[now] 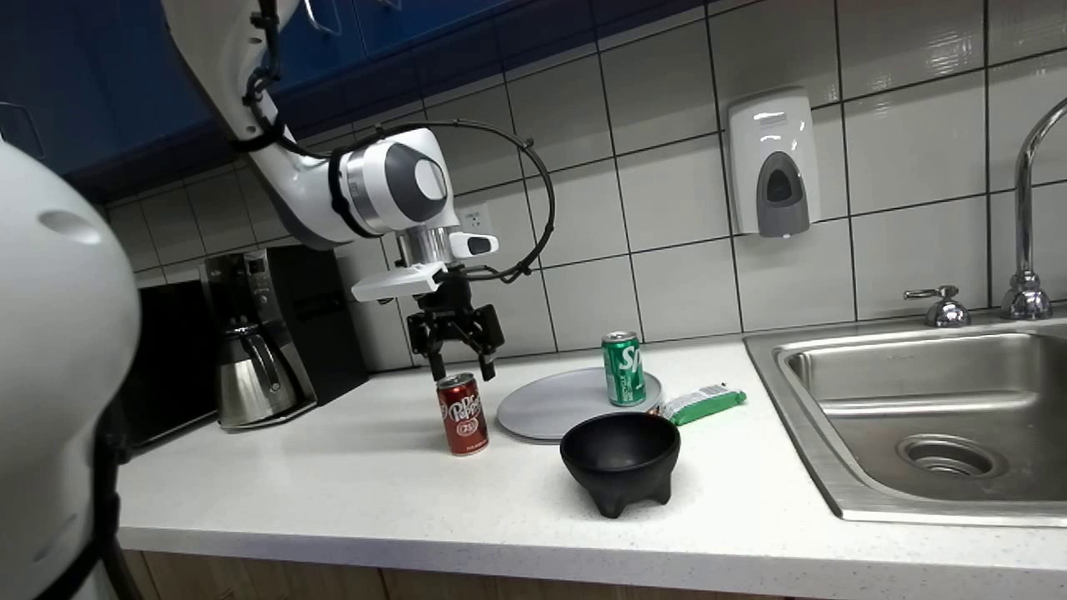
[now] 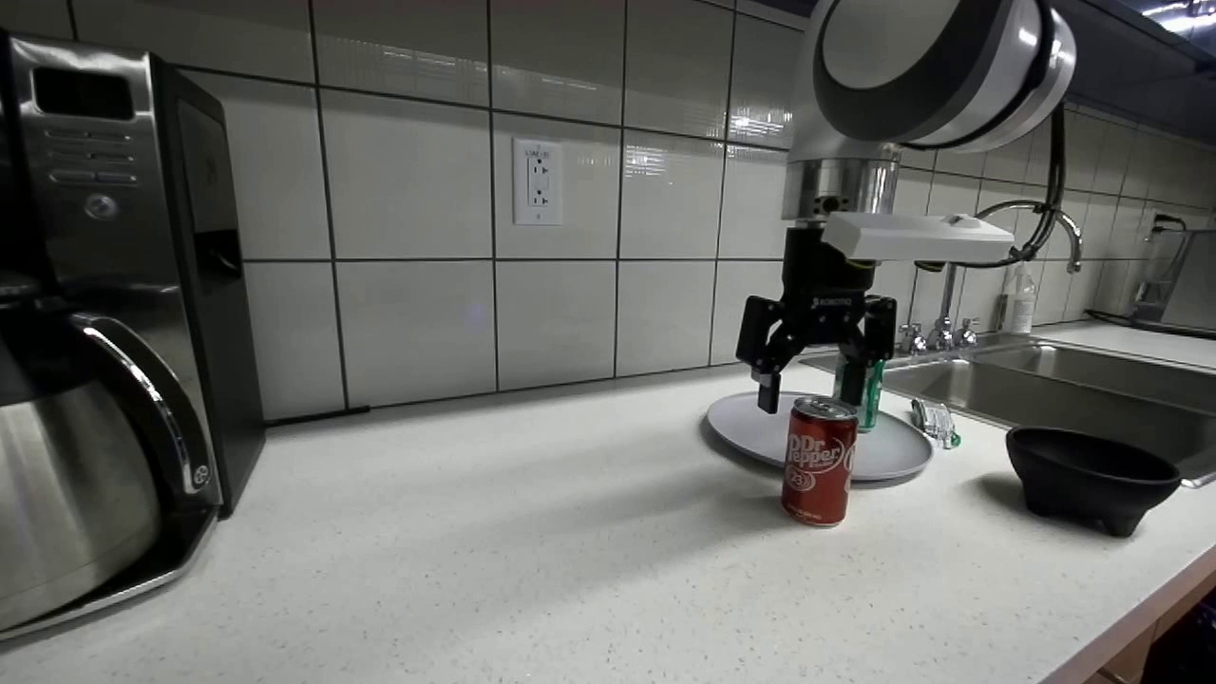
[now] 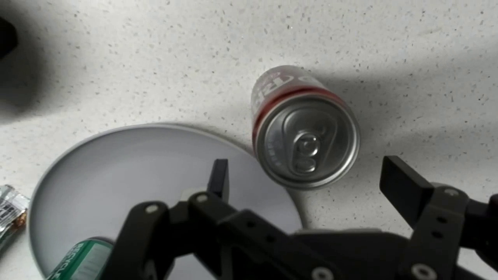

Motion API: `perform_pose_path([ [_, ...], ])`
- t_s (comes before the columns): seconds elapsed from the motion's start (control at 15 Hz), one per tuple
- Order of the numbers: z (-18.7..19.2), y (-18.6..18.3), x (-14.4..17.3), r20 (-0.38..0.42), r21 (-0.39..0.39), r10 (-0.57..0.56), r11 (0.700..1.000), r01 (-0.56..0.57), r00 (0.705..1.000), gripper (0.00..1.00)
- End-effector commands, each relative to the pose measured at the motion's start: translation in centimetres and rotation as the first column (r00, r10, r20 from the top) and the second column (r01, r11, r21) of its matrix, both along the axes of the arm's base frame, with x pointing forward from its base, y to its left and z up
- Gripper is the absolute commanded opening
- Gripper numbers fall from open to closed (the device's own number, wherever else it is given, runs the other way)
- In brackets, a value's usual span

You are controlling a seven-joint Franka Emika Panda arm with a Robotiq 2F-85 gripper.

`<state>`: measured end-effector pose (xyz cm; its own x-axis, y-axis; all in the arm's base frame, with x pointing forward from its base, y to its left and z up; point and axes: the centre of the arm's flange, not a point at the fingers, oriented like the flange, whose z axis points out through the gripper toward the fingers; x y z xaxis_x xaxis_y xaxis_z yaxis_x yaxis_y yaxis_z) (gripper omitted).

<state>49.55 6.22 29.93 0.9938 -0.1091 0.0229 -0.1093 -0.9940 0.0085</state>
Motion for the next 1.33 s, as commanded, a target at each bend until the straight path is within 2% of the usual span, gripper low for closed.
perform_pose_path([
  [0.0,0.7,-1.1,-1.5,0.012,0.017,0.009,1.0,-0.009,1.0,1.0],
  [1.27,-0.9,0.0,-1.2,-0.024,0.024,0.048,0.999,-0.047,0.999,1.0],
])
